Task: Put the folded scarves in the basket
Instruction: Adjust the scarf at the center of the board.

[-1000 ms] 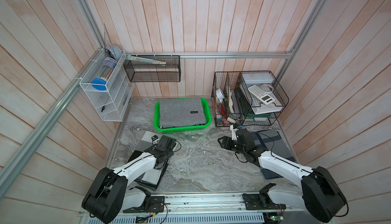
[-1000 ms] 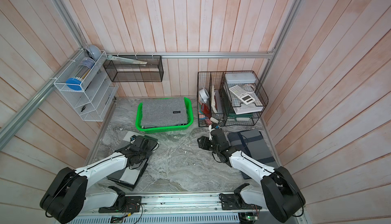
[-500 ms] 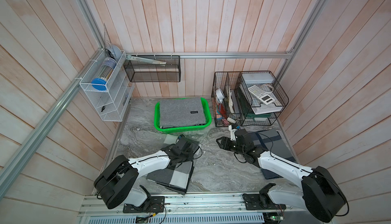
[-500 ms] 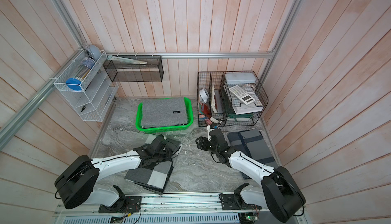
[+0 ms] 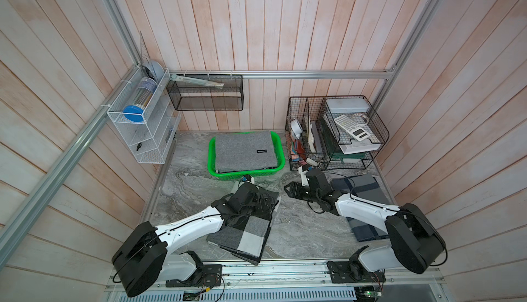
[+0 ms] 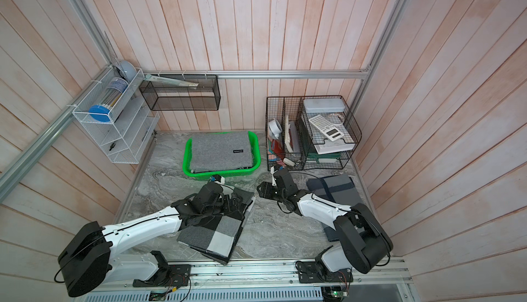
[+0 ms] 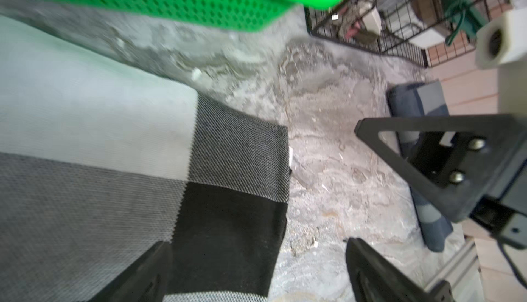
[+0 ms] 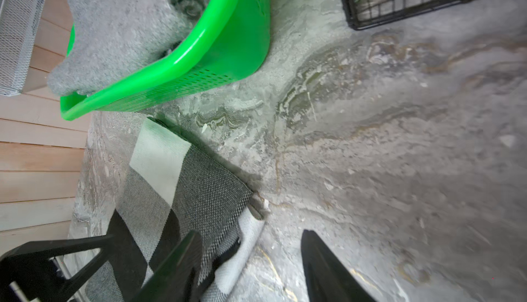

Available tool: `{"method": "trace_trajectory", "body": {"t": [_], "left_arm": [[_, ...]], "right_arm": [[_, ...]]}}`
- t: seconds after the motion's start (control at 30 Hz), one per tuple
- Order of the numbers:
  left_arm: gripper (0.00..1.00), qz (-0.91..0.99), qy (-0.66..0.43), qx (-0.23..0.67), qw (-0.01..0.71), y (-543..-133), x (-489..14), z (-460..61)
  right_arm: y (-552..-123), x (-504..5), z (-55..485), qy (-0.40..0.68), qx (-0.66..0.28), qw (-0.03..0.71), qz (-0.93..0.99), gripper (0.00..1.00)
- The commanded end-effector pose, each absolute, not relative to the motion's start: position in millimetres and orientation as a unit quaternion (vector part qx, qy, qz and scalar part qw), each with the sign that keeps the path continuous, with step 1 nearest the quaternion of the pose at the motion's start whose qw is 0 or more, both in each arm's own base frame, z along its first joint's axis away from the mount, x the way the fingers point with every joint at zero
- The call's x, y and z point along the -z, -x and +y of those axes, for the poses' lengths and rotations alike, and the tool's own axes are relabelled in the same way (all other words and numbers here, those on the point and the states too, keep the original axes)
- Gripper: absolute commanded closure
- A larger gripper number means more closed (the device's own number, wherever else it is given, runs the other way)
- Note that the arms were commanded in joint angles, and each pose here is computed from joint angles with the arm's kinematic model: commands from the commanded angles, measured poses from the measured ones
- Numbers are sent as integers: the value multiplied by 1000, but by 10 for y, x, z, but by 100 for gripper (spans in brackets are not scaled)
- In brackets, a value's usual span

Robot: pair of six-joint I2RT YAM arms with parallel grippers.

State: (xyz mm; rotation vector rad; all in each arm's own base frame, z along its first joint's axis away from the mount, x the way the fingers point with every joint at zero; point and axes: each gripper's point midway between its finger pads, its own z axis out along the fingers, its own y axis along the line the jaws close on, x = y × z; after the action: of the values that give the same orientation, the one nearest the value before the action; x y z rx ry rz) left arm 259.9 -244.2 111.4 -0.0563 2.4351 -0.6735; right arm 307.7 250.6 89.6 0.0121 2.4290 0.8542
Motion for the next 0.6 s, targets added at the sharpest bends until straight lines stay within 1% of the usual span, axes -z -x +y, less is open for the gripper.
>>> {"method": "trace_trajectory", "body": {"t": [0.0, 0.17, 0.33, 0.57], "left_arm": [[0, 910, 83, 192, 358, -2703, -1171, -2018], [0, 885, 151, 189, 398, -2715, -1287, -1670], [0, 866, 203, 193, 414, -2696, -1302, -1414], [0, 850, 240, 190, 429, -2676, -1309, -1251]], "right_arm": [[-3156, -943, 2737, 30, -329, 281, 901, 38], [-3170, -737, 3000, 63, -321, 236, 915, 38], [-3136, -512, 3202, 90, -303, 197, 928, 38], [-3097, -338, 3131, 84, -260, 190, 943, 38]]}}
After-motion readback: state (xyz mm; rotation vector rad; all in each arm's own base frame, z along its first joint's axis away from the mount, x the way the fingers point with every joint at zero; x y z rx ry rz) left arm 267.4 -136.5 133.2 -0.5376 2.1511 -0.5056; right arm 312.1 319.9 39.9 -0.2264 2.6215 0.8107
